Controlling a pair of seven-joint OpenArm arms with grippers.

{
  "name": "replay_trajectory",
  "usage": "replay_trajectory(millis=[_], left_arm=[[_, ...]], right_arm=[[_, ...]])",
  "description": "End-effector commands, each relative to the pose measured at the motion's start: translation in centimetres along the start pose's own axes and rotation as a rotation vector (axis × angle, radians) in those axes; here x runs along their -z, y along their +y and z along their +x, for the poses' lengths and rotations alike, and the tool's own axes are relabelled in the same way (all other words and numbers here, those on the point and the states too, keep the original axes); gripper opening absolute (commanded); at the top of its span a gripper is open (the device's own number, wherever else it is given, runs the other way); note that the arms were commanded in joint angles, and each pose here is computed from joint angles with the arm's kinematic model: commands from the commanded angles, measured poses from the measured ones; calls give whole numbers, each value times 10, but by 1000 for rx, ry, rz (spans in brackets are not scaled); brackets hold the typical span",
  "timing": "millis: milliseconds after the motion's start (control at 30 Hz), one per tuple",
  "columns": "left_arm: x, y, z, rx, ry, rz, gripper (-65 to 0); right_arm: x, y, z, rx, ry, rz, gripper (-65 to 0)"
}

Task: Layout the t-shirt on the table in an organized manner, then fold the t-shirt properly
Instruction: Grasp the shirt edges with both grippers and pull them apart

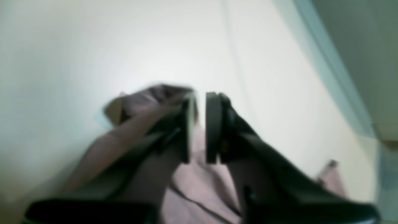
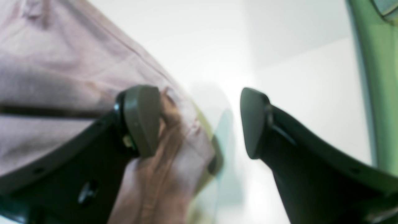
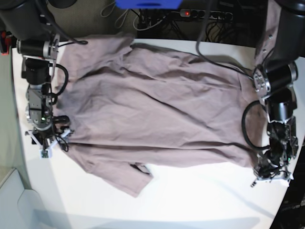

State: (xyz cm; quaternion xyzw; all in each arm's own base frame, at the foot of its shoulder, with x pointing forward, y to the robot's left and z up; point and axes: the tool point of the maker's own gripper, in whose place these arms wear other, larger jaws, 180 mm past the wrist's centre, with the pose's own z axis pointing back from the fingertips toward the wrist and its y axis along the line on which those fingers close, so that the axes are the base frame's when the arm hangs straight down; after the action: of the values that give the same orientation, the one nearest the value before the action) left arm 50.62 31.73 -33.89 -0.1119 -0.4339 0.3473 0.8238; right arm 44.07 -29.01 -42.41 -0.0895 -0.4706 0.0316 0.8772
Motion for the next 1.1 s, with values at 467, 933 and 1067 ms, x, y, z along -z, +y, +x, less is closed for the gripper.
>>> replay_trajectory(millis=[467,933,1067], left_arm=[[-46,-35,20,-103,112,-238,-465],[-86,54,-122,49,306,-99,-648],[-80,80,-145,97,301,-2,-648]], right_arm=[[-24,-39,105,11,-140,-116,-246],[-7,12,149,96,-185,-26,-250],[11,26,137,129,-107,12,-250]])
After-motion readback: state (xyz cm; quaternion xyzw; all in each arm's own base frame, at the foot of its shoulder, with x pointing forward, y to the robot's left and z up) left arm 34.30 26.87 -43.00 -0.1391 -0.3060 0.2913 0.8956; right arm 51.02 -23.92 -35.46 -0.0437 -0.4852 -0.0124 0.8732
